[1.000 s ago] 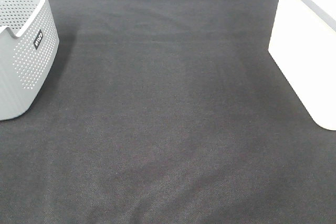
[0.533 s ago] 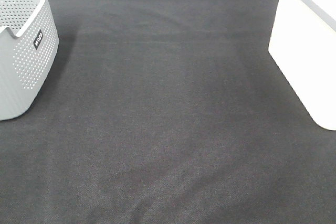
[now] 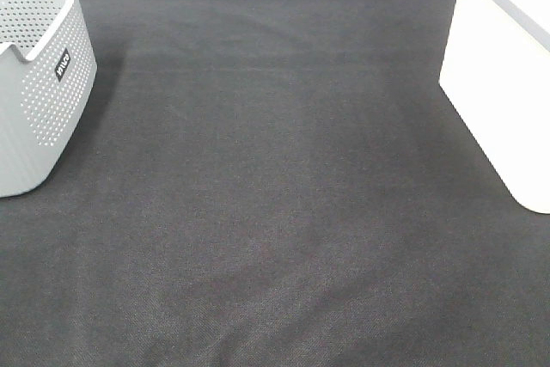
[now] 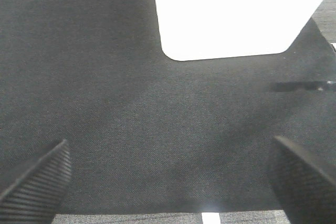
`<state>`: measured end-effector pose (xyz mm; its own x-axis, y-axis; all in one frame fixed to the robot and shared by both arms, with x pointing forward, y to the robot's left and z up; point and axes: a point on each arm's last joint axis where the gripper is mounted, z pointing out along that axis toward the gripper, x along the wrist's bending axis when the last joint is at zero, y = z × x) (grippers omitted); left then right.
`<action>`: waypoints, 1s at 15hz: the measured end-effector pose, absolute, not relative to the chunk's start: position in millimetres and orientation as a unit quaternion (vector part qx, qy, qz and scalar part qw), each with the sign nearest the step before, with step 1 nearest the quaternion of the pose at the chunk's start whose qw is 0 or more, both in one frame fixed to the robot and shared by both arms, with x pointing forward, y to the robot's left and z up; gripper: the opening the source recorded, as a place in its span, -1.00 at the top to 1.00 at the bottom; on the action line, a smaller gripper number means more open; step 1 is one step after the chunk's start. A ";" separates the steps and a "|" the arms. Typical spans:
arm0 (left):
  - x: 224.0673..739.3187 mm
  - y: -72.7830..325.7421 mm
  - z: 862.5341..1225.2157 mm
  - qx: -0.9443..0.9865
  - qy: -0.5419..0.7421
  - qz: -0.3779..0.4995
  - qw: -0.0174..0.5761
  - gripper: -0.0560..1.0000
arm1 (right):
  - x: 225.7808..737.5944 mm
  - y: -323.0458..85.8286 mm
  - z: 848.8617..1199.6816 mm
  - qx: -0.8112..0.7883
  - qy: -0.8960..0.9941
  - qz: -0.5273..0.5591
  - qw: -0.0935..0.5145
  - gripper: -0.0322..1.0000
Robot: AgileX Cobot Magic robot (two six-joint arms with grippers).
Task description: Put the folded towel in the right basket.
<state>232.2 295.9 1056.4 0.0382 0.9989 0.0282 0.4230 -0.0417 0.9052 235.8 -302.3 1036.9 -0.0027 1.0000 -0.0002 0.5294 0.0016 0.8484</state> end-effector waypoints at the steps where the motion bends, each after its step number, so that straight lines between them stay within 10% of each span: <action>1: 232.2 295.9 1056.4 0.613 0.580 0.381 0.378 -0.97 | 235.9 -302.6 1036.9 0.617 0.619 0.342 0.344 -0.95; 15: 232.2 295.9 1056.4 0.613 0.580 0.381 0.378 -0.97 | 235.9 -302.6 1036.9 0.618 0.619 0.342 0.344 -0.95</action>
